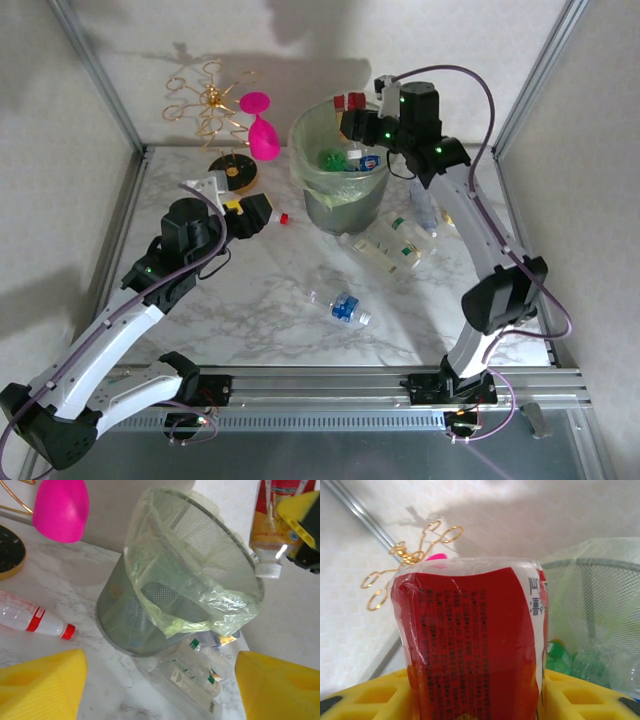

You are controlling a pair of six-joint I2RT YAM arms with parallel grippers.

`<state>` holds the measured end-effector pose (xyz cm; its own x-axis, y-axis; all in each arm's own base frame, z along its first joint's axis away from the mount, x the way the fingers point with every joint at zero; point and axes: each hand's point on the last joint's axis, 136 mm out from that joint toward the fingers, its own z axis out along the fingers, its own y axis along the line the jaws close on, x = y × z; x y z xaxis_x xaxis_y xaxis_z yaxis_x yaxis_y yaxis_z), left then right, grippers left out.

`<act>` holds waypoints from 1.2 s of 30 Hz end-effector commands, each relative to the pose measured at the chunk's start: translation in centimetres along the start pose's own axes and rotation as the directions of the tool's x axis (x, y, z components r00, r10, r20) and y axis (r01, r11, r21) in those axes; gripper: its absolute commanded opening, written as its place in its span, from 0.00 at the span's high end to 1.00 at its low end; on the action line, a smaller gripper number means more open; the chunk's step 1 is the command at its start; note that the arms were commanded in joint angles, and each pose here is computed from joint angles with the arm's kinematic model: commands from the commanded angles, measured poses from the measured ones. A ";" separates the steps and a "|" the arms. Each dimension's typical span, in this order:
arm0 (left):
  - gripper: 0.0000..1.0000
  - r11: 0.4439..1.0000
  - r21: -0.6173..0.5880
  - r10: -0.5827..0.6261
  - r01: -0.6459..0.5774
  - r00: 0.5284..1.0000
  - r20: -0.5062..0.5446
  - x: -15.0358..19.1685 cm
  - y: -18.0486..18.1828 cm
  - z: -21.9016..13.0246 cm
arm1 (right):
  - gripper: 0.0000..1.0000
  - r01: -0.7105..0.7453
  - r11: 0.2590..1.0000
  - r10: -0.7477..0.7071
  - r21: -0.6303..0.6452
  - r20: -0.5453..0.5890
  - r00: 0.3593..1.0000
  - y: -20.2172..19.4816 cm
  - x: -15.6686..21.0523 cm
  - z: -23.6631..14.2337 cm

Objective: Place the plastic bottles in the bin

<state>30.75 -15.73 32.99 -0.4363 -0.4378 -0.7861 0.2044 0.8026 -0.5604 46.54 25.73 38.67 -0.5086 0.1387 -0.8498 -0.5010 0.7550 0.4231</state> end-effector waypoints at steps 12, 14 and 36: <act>0.23 0.999 -0.017 0.037 -0.037 0.999 0.036 0.1 0.5 0.2 | 0.47 0.037 0.994 -0.062 -0.105 -0.245 0.968 0.7 7.7 6.3; 0.23 0.999 -0.018 0.037 -0.036 0.999 0.036 0.1 0.6 0.2 | 0.46 0.021 0.990 -0.059 -0.139 -0.279 0.958 1.0 9.2 6.5; 0.23 0.999 -0.029 0.037 -0.036 0.998 0.053 -0.2 0.8 -0.1 | 0.18 0.071 0.997 -0.072 -0.014 -0.281 0.957 -0.2 7.8 6.4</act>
<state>31.17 -15.08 32.22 -0.4123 -0.4379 -0.7989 0.1751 0.8225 -0.5412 47.38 31.50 26.46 -0.6944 -0.1222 -0.7092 -0.5404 0.7393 0.4017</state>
